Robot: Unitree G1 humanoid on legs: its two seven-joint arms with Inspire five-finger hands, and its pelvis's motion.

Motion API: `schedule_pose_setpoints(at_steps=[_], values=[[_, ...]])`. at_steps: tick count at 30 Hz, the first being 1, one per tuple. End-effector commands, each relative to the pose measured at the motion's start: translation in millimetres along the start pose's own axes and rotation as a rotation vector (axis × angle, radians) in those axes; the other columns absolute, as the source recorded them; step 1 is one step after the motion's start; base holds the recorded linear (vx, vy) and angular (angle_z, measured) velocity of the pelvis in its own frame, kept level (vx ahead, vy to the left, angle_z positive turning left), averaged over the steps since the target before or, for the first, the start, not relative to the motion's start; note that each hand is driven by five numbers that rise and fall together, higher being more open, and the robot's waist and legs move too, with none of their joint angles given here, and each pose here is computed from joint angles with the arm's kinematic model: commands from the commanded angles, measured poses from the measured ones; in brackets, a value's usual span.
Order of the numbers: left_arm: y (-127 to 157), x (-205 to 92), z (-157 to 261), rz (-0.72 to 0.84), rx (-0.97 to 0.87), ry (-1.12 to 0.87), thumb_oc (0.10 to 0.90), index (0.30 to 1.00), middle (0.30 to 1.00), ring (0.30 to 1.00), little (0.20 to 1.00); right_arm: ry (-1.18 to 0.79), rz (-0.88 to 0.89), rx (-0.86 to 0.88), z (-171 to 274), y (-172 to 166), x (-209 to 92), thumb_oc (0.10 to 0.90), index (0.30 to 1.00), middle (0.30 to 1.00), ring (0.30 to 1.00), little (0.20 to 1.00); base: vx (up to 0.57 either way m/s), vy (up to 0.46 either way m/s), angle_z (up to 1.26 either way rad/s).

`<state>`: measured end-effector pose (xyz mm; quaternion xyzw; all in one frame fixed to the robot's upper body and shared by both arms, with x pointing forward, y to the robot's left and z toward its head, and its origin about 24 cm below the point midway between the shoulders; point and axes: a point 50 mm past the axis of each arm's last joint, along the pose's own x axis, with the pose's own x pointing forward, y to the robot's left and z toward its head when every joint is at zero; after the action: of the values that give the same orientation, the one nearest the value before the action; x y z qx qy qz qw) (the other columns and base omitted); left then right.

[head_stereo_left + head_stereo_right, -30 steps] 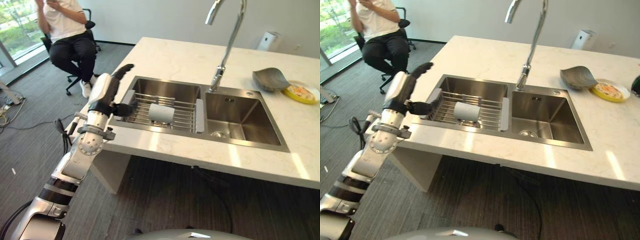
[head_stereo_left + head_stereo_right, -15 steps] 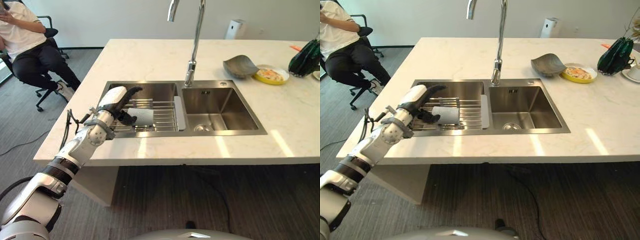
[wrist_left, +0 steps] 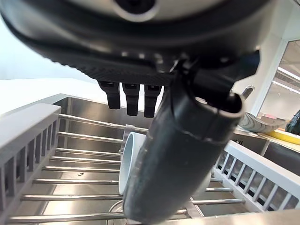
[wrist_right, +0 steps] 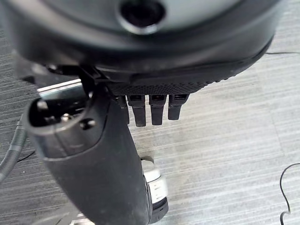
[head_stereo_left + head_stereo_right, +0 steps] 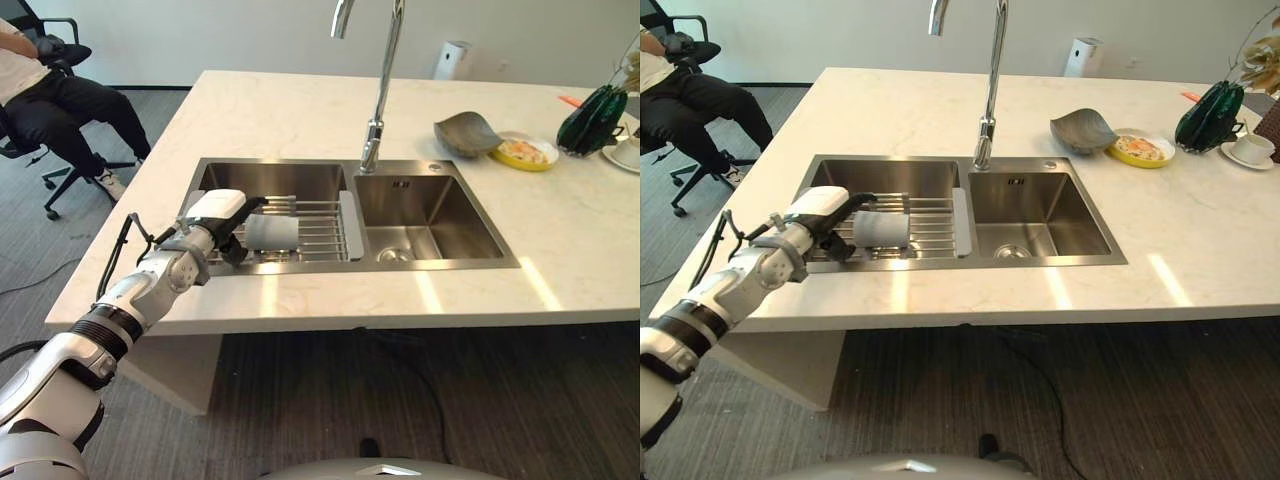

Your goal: Place the dishes in the dishwasher.

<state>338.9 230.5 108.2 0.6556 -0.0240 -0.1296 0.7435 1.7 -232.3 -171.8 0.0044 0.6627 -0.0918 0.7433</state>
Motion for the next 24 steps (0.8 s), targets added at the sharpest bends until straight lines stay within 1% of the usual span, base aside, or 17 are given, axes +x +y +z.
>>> schedule_pose_setpoints(at_steps=[1, 5, 10, 16, 21, 24], values=[[99, 23, 29, 0.303, 0.098, -0.106, 0.8, 0.9, 0.9, 0.9, 0.9, -0.102, -0.066, 0.013, 37, -25, -2, 0.8, 0.9, 0.9, 0.9, 0.9, 0.0, 0.0, 0.0], [94, 29, 32, 0.274, 0.116, -0.101, 0.8, 0.9, 0.9, 0.9, 0.9, -0.109, -0.07, 0.01, 39, -26, -2, 0.8, 0.9, 0.9, 0.9, 0.9, 0.0, 0.001, -0.01], [96, 36, 30, 0.281, 0.113, -0.071, 0.8, 0.9, 0.9, 0.9, 0.9, -0.113, -0.08, 0.028, 40, -28, -2, 0.8, 0.9, 0.9, 0.9, 0.9, 0.01, 0.002, -0.02], [94, 42, 30, 0.244, 0.155, -0.049, 0.8, 0.9, 0.9, 0.9, 0.9, -0.101, -0.078, 0.033, 38, -28, -2, 0.8, 0.9, 0.9, 0.9, 0.9, 0.0, 0.0, -0.01], [97, 48, 18, 0.224, 0.19, 0.034, 0.8, 0.9, 0.9, 0.9, 0.9, -0.095, -0.086, 0.027, 39, -30, -2, 0.8, 0.9, 0.9, 0.9, 0.9, 0.01, 0.004, -0.02], [97, 50, 16, 0.21, 0.202, 0.049, 0.8, 0.9, 0.9, 0.9, 0.9, -0.1, -0.086, 0.028, 40, -31, -2, 0.8, 0.9, 0.9, 0.9, 0.9, 0.0, 0.0, 0.0]])
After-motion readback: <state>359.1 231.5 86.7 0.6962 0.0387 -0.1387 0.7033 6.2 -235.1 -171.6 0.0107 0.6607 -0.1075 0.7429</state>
